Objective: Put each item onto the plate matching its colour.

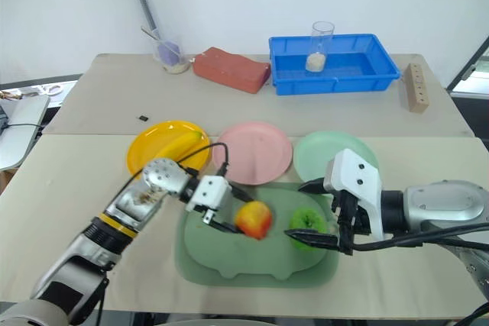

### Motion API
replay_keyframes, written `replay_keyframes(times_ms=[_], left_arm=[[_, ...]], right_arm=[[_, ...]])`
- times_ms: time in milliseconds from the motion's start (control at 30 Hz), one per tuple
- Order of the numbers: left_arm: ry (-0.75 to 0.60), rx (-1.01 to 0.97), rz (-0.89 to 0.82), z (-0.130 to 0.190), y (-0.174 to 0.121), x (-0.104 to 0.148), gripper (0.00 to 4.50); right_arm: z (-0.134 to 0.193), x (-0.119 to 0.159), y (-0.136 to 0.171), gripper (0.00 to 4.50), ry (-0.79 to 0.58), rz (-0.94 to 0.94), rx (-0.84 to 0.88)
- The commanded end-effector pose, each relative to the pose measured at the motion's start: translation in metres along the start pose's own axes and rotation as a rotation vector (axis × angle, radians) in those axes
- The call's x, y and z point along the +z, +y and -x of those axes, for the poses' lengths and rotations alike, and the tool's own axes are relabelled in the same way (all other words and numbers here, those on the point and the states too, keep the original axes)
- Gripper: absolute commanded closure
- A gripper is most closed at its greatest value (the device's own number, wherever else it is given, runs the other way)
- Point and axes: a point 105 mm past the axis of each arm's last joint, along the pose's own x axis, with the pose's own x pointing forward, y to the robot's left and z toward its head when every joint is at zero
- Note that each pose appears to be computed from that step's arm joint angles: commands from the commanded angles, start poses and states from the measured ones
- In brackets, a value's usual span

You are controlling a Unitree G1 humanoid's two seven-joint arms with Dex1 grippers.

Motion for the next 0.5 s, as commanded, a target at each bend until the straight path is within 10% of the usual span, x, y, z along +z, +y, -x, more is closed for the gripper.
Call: replay_keyframes(times_ms=[33, 400, 500], left_arm=[[-0.037, 0.163, -0.006, 0.033, 0.038, 0.018, 1.65], [-0.095, 0.470, 0.049, 0.011, 0.104, 0.014, 1.65], [-0.092, 0.488, 0.053, 0.010, 0.106, 0.009, 0.24]], right_arm=[[0.006, 0.014, -0.015, 0.00, -0.056, 0.049, -0.077], [0.001, 0.026, -0.078, 0.00, -0.157, 0.088, -0.396], [0.001, 0.026, -0.080, 0.00, -0.160, 0.089, -0.406]])
